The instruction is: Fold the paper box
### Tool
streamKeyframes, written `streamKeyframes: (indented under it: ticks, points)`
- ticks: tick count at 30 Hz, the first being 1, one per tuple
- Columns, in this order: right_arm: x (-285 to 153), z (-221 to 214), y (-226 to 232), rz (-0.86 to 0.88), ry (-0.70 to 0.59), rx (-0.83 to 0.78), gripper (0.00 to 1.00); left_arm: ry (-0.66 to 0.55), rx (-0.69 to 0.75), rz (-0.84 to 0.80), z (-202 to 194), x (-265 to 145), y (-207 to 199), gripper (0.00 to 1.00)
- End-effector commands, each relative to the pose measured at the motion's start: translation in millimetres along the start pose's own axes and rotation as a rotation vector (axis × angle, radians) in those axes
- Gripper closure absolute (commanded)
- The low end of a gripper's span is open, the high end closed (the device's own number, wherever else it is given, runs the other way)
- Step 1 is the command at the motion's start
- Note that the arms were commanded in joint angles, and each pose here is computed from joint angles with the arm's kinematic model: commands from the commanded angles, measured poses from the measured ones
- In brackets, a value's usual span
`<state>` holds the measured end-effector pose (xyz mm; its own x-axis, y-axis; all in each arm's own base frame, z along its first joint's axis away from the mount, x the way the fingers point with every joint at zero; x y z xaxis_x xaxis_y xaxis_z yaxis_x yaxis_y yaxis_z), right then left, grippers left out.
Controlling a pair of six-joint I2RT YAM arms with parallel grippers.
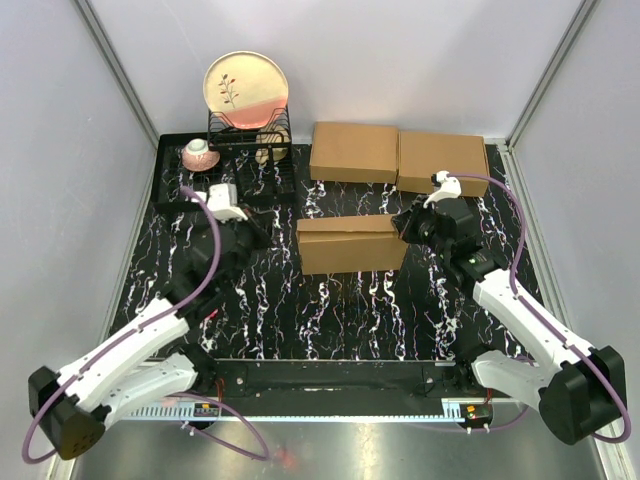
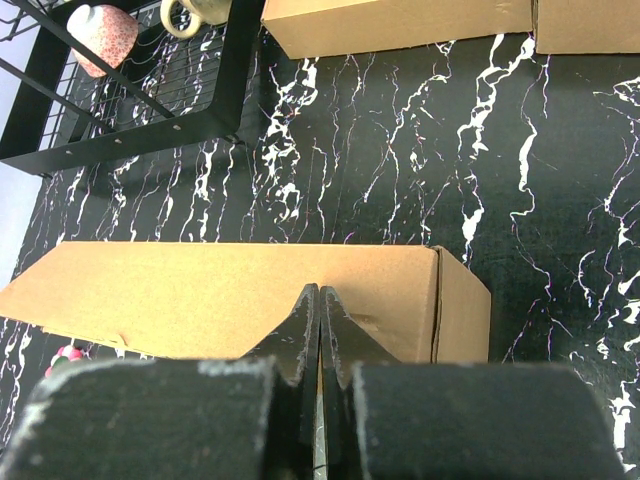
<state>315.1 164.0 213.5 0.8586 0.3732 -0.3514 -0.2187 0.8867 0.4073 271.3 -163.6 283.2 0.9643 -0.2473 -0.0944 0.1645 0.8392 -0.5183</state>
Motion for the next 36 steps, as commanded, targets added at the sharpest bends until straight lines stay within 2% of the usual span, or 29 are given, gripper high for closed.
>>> streamKeyframes:
  ticks: [1, 3, 9, 15, 23, 36]
  points:
    - [0, -31, -12, -0.042, 0.122, -0.020, 1.00, -0.021, -0.099, -0.160, 4, 21, -43, 0.96]
    - [0, -32, -14, -0.047, 0.125, -0.021, 1.00, -0.014, -0.118, -0.178, -1, 27, -48, 1.00]
    - [0, -33, -13, -0.043, 0.131, -0.023, 1.00, -0.021, -0.126, -0.201, -6, 40, -55, 1.00]
    - [0, -34, -13, -0.043, 0.134, -0.023, 1.00, 0.055, -0.066, -0.190, -24, 56, -59, 1.00]
    - [1, -36, -15, -0.046, 0.139, -0.024, 1.00, 0.145, -0.077, -0.131, -73, 54, -28, 1.00]
    - [2, -40, -17, -0.051, 0.149, -0.023, 1.00, 0.212, -0.076, -0.114, -109, 49, -10, 1.00]
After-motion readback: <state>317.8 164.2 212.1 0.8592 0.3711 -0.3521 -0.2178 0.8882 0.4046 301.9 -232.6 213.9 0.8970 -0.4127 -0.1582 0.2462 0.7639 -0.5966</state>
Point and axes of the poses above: each gripper's point midway between its finger pads, its own x axis out along the fingers, its own y axis along the line the jaws close on, z = x × y, the point moved 1 cm from there along -x, back along the fingers, and after that the axes turned 4 degrees about -x, right-handed, at the moved point
